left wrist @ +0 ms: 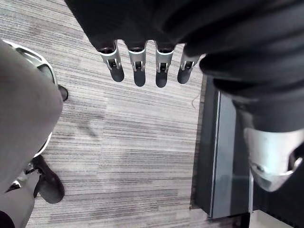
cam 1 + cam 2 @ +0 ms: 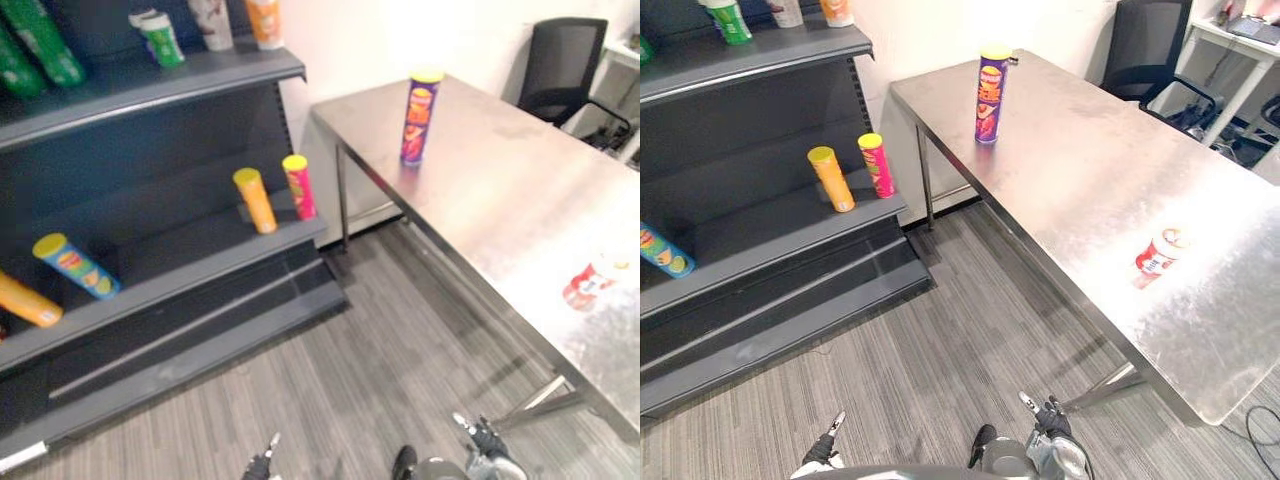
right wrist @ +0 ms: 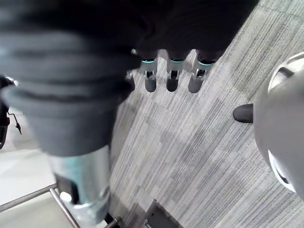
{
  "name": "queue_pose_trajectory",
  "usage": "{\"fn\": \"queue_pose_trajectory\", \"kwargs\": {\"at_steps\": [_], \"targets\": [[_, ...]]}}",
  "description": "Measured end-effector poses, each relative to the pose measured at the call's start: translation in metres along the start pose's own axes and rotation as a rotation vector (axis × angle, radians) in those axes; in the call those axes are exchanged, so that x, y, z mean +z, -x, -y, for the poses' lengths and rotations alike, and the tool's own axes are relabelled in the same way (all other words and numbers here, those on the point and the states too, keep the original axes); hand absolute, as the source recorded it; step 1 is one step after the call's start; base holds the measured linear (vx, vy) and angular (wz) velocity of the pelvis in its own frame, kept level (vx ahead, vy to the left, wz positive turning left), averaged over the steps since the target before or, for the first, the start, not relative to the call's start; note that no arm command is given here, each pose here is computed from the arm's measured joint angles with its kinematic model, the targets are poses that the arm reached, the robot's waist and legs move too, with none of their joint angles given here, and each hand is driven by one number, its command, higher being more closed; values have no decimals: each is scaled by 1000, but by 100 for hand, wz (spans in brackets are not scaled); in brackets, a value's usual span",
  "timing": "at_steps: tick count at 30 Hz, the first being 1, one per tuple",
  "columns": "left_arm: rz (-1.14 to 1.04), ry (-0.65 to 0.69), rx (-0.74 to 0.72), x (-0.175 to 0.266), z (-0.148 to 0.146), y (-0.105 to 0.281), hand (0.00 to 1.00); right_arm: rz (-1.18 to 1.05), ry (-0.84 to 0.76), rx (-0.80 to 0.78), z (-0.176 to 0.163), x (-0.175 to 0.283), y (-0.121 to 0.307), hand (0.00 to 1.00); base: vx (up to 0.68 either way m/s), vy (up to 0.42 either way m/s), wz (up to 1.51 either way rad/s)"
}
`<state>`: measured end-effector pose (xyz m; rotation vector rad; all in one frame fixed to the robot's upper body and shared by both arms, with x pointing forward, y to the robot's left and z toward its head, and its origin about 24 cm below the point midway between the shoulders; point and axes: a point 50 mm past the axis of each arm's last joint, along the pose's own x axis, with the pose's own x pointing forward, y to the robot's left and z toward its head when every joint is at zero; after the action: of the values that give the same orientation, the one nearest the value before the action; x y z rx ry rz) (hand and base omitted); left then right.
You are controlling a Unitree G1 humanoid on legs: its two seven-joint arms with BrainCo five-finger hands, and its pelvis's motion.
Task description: Put the gum and the chips on the shelf.
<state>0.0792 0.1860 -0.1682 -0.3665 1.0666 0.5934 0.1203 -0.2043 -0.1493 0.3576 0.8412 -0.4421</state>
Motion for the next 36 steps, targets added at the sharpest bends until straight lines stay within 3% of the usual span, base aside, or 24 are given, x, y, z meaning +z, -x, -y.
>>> {"fn": "queue_pose_trajectory", "kwargs": {"at_steps": [6,14,22,27,34,36], "targets": [[27,6,-3,7,0,-1,0,-8,-31,-25,7,-4,2,0,53,-24,-64],[25,132,14,6,-5,0,0,-26,-55,-131,35,-11,9,0,204,88,-133],[11,144,11,2,-4,0,0,-73,-77,-207,54,-26,19,0,189,357,-107],[15,85,60,5,-23,-1,0,-127,-117,-170,33,-44,21,0,266,371,-93],[-10,-16,37,-1,-15,-1,0,-75,-73,-132,19,-30,13,0,179,152,-85],[-36,-39,14,-10,-7,1,0,-64,-60,-165,29,-26,13,0,-19,49,-25]]}}
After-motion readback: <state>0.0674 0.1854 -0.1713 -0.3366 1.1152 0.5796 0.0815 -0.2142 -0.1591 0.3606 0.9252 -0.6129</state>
